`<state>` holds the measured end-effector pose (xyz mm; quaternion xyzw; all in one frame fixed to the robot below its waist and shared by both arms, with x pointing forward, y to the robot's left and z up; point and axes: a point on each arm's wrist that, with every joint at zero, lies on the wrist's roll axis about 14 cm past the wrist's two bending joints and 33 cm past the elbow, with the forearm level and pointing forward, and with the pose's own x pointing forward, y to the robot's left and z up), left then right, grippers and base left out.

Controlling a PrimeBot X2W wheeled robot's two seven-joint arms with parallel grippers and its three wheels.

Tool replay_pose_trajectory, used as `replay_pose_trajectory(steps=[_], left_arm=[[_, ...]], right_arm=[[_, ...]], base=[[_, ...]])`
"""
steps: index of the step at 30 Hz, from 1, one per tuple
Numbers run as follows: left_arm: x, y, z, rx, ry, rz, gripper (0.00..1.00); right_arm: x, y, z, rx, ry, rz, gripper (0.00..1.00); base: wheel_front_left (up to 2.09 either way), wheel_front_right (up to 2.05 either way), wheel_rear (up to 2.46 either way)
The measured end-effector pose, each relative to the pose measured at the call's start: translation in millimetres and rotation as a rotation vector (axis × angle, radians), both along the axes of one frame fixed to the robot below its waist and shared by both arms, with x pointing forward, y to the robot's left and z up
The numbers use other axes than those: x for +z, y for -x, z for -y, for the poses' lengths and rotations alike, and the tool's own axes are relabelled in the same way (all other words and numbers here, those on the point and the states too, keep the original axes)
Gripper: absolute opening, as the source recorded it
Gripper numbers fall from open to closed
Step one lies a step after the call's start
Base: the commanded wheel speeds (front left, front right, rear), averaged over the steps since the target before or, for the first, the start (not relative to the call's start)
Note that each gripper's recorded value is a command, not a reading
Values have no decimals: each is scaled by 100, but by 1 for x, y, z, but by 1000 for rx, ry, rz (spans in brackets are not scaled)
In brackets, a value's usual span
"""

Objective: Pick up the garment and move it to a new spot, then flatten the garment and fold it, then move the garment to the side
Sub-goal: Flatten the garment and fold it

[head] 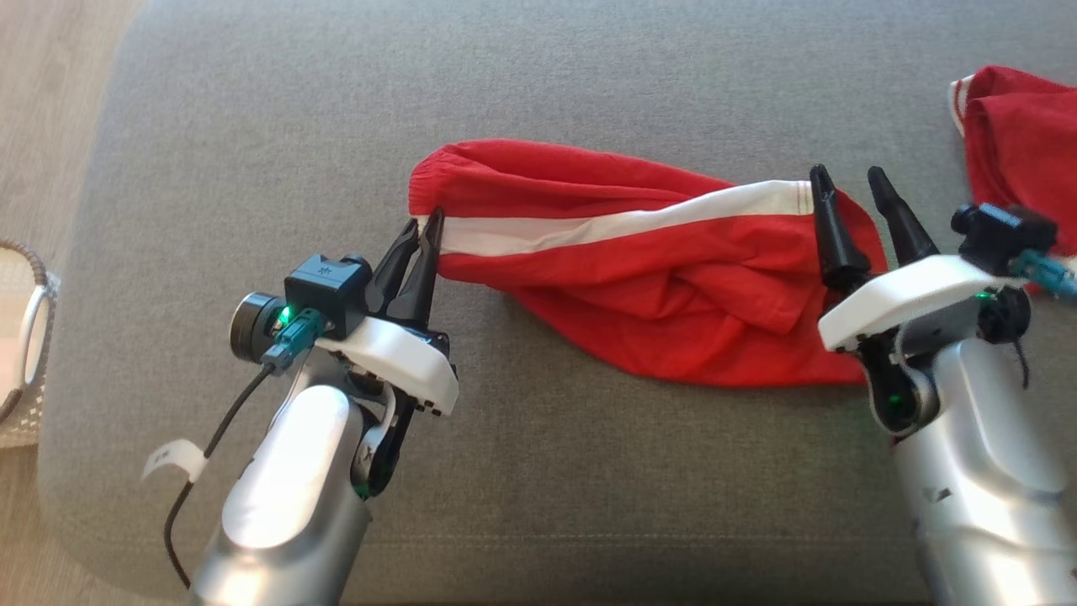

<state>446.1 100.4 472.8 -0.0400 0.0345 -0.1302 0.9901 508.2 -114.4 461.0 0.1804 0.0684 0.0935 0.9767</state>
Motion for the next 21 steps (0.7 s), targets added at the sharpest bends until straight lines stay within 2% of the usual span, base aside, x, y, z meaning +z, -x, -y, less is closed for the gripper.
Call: replay_pose_trajectory(steps=[7,21], left_arm=[[1,-1,-3,20,12,2,0],[-4,-1,-2,23,16,-11,0]], right_arm=[[-31,-2,-1,46,21,-126,100],[-43,-9,-11,96,48,-165,100]], base=[[0,0,0],[0,0,0]])
